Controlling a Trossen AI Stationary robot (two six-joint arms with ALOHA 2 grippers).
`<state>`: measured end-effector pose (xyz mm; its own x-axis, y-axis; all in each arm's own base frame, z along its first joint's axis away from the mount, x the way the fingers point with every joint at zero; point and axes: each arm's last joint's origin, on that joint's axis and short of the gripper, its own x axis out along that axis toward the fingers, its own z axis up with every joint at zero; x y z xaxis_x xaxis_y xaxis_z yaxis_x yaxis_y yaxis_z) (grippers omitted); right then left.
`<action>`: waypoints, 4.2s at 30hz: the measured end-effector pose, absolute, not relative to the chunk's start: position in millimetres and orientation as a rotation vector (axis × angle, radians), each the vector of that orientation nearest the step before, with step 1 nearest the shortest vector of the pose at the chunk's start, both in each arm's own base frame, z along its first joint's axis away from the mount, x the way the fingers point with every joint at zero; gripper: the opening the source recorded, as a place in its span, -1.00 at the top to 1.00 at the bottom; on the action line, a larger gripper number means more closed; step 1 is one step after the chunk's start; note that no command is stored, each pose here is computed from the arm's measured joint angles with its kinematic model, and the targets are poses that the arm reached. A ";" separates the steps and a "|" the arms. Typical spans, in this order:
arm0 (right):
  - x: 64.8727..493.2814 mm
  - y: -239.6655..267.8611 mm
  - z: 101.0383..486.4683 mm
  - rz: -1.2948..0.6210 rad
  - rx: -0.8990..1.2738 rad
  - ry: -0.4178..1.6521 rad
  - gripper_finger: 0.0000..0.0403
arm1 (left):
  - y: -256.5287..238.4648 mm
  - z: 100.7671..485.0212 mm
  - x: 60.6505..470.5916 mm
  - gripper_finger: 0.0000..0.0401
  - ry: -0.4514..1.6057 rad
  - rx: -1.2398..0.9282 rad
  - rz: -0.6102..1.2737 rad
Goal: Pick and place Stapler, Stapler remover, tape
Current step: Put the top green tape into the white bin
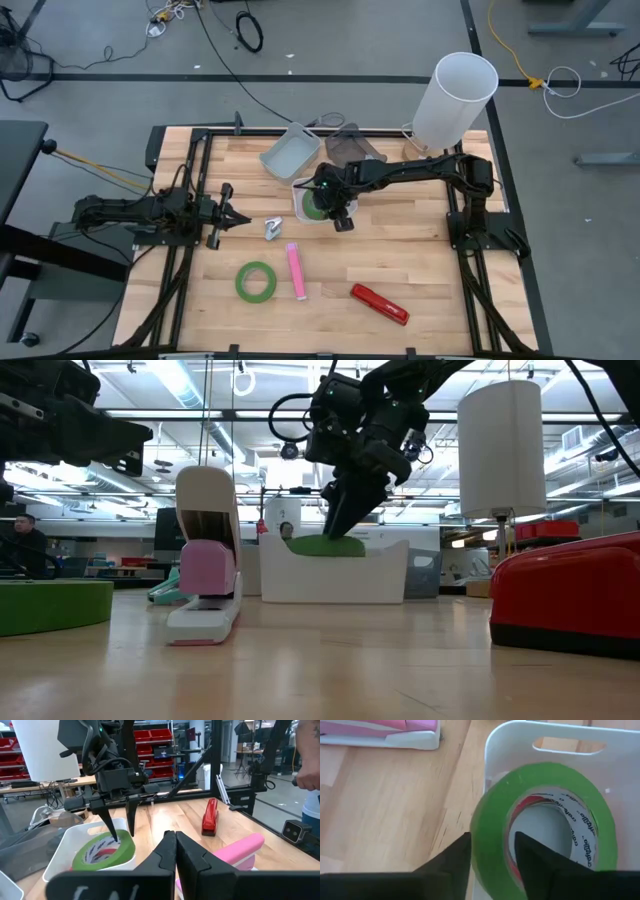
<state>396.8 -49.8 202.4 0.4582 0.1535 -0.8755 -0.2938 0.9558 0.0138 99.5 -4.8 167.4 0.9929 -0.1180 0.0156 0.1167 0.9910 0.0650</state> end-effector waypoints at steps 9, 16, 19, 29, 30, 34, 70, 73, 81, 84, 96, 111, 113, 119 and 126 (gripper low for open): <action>397.2 -49.9 202.6 0.259 -0.122 1.061 -0.17 | -4.8 167.5 99.5 0.96 -0.020 0.064 -0.118; 396.5 -51.4 202.3 0.236 -0.140 1.074 -0.23 | -4.8 167.4 99.5 0.96 -0.019 0.064 -0.118; 396.4 -50.5 202.4 0.267 -0.125 1.066 -0.22 | -4.8 167.4 99.5 0.96 -0.020 0.064 -0.118; 397.4 -49.7 201.4 0.301 -0.118 1.054 -0.09 | -4.8 167.4 99.5 0.96 -0.019 0.064 -0.118; 397.4 -49.7 201.4 0.301 -0.118 1.054 -0.08 | -4.8 167.5 99.5 0.96 -0.020 0.064 -0.118; 397.3 -49.7 201.3 0.301 -0.117 1.055 -0.02 | -4.7 167.5 99.5 0.96 -0.020 0.064 -0.117; 393.4 -66.0 200.6 0.311 -0.032 1.055 -0.21 | -4.8 167.5 99.5 0.96 -0.020 0.064 -0.118; 395.3 -66.2 199.2 0.314 -0.041 1.024 -0.24 | -4.7 167.4 99.5 0.96 -0.020 0.064 -0.117; 390.1 -63.1 183.8 0.330 -0.033 1.034 -0.25 | -4.8 167.5 99.4 0.96 -0.020 0.064 -0.118; 390.0 -63.0 183.3 0.330 -0.033 1.033 -0.25 | -4.8 167.4 99.5 0.96 -0.020 0.064 -0.118; 390.4 -63.0 183.6 0.337 -0.016 1.024 0.02 | -4.8 167.5 99.5 0.96 -0.020 0.064 -0.118; 390.5 -62.8 183.5 0.337 -0.016 1.023 0.41 | -4.7 167.5 99.5 0.96 -0.020 0.064 -0.117; 390.6 -62.9 183.5 0.337 -0.016 1.022 0.46 | -4.8 167.4 99.5 0.96 -0.020 0.064 -0.118; 390.3 -63.0 184.5 0.336 -0.017 1.020 0.53 | -4.7 167.4 99.5 0.96 -0.020 0.064 -0.117; 389.2 -62.7 197.1 0.329 -0.044 0.970 0.52 | -4.7 167.5 99.5 0.96 -0.020 0.064 -0.117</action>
<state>389.2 -62.7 197.1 0.5202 0.2543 -0.8153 -0.2937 0.9497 0.1088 99.5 -4.7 167.5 0.9930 -0.1174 0.0161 0.1161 0.9911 0.0654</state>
